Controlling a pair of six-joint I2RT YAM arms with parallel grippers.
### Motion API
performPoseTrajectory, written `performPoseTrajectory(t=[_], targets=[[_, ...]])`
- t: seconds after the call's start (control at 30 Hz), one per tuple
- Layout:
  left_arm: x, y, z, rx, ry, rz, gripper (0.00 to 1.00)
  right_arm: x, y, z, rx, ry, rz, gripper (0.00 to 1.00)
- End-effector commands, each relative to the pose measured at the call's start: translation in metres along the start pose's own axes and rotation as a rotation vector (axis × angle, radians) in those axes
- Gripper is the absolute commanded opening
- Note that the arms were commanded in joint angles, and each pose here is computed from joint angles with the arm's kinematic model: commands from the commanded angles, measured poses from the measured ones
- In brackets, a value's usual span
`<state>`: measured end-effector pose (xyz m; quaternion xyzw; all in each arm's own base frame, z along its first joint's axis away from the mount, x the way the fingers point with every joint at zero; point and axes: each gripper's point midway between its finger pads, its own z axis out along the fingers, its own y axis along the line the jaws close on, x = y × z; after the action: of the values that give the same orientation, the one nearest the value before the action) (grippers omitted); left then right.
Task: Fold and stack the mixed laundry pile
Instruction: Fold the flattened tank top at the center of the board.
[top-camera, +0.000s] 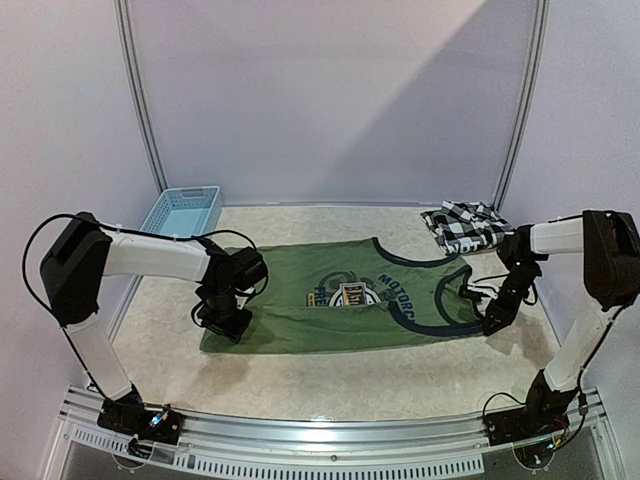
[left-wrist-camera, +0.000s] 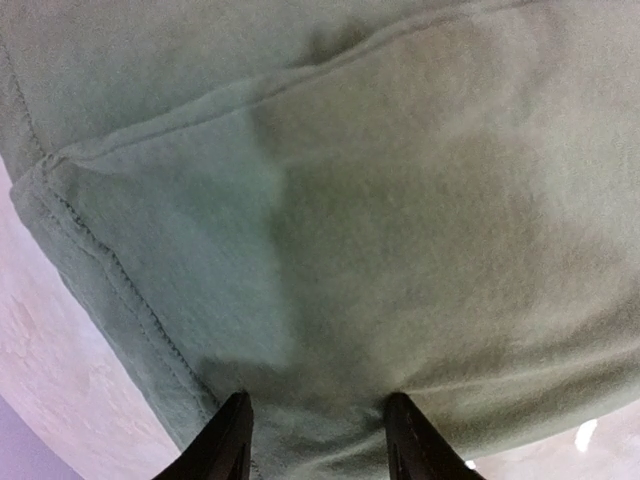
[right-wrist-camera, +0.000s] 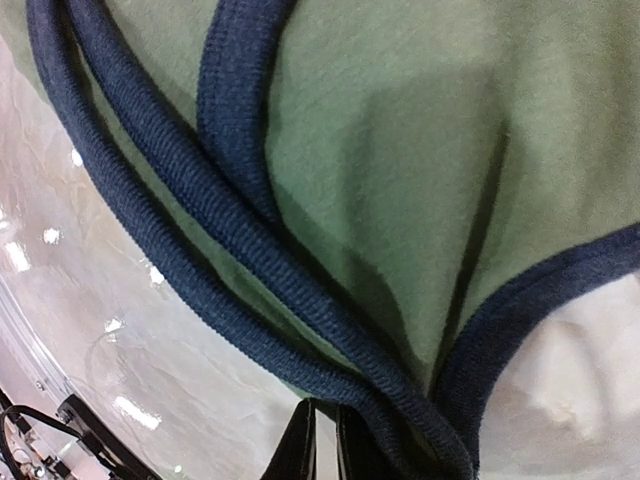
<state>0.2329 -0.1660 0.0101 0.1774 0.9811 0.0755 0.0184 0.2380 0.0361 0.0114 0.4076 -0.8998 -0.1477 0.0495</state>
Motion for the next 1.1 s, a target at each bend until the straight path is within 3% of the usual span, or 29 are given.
performPoseTrajectory(t=[0.0,0.33,0.53,0.73,1.07], targets=[[0.046,0.003,0.005,-0.045,0.143,0.021,0.46,0.021,0.017,0.018,-0.015,0.121,-0.007,0.09],[0.038,0.003,0.004,-0.066,0.124,0.049,0.46,-0.015,0.026,-0.031,-0.017,-0.021,-0.006,0.12],[0.04,0.008,0.001,-0.08,0.113,0.064,0.46,-0.016,0.021,-0.069,0.072,-0.094,-0.04,0.43],[0.039,0.009,0.0,-0.083,0.105,0.073,0.46,0.006,-0.001,-0.05,0.087,-0.036,0.003,0.53],[0.04,0.011,-0.001,-0.09,0.098,0.081,0.46,0.0,-0.017,-0.021,0.032,-0.011,0.063,0.51]])
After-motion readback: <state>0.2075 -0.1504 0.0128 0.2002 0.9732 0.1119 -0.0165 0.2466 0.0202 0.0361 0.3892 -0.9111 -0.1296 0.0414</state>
